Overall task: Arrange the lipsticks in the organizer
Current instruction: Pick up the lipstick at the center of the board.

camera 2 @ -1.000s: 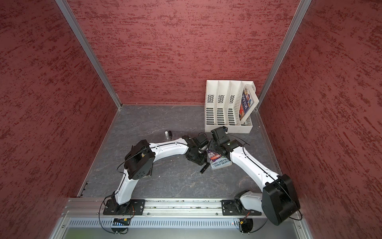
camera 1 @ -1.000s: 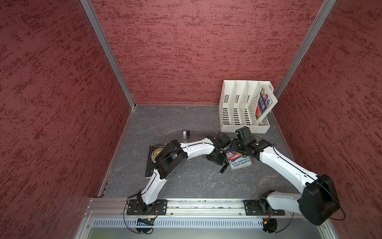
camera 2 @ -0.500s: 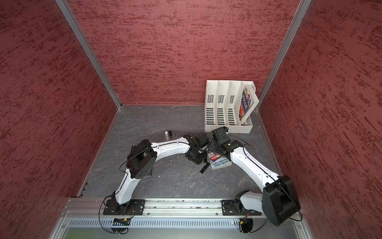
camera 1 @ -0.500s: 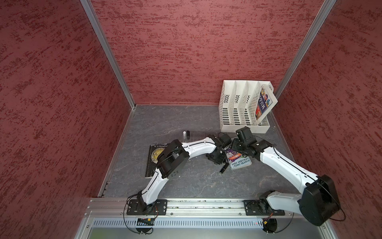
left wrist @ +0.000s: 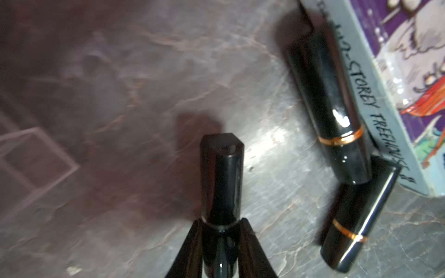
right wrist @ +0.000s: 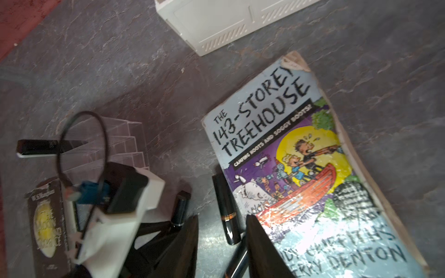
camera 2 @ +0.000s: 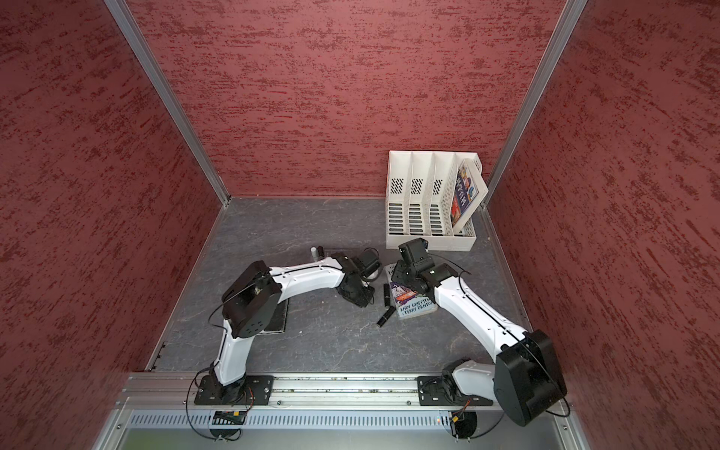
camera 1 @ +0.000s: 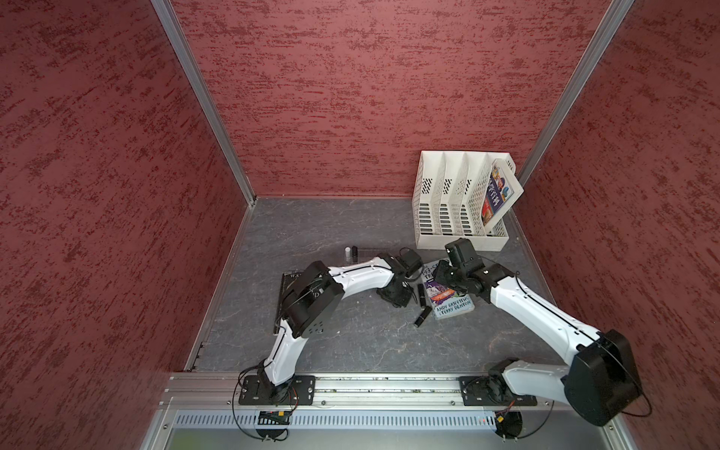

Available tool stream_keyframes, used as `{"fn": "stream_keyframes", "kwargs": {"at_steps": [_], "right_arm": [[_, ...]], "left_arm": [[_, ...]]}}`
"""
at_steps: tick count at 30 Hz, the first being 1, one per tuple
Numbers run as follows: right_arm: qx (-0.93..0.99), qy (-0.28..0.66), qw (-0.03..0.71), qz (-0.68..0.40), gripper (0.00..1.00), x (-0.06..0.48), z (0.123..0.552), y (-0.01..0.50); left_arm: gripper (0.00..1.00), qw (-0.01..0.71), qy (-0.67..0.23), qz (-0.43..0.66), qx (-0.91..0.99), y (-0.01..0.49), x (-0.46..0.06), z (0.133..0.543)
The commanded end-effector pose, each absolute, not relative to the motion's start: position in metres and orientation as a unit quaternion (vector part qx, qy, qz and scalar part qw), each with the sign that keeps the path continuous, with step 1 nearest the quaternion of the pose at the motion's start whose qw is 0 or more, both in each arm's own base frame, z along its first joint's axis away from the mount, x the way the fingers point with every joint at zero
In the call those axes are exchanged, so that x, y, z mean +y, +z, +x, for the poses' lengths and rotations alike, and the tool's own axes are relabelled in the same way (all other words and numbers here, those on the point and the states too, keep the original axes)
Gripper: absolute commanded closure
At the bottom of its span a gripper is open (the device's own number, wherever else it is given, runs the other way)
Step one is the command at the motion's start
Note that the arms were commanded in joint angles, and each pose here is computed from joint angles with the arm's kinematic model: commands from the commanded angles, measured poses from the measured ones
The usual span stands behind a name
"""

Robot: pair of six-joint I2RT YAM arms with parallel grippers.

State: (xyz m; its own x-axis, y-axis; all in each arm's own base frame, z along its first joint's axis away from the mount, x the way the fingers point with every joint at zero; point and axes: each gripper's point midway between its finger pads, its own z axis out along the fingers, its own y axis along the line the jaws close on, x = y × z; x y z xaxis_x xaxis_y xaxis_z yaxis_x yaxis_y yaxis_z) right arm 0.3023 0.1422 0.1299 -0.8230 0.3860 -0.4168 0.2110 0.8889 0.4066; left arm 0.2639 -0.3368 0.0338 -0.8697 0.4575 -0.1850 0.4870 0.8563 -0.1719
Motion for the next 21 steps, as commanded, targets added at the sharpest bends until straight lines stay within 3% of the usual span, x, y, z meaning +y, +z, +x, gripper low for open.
{"fn": "stream_keyframes", "kwargs": {"at_steps": [1, 4, 7, 13, 21], "right_arm": [[0.92, 0.274, 0.255, 0.118, 0.62, 0.176, 0.311, 0.165], [0.902, 0.36, 0.228, 0.072, 0.59, 0.211, 0.31, 0.188], [0.887, 0.413, 0.206, 0.03, 0.56, 0.24, 0.304, 0.211], [0.872, 0.448, 0.197, -0.011, 0.51, 0.266, 0.303, 0.24], [0.878, 0.443, 0.178, -0.037, 0.56, 0.289, 0.303, 0.235]], "left_arm": [[0.8, 0.187, -0.23, 0.235, 0.926, 0.106, -0.338, 0.297], [0.8, 0.273, -0.337, 0.244, 0.867, 0.156, -0.327, 0.296], [0.8, 0.311, -0.389, 0.266, 0.826, 0.176, -0.315, 0.287], [0.79, 0.32, -0.424, 0.284, 0.798, 0.189, -0.308, 0.28], [0.8, 0.312, -0.441, 0.295, 0.788, 0.195, -0.314, 0.273]]}}
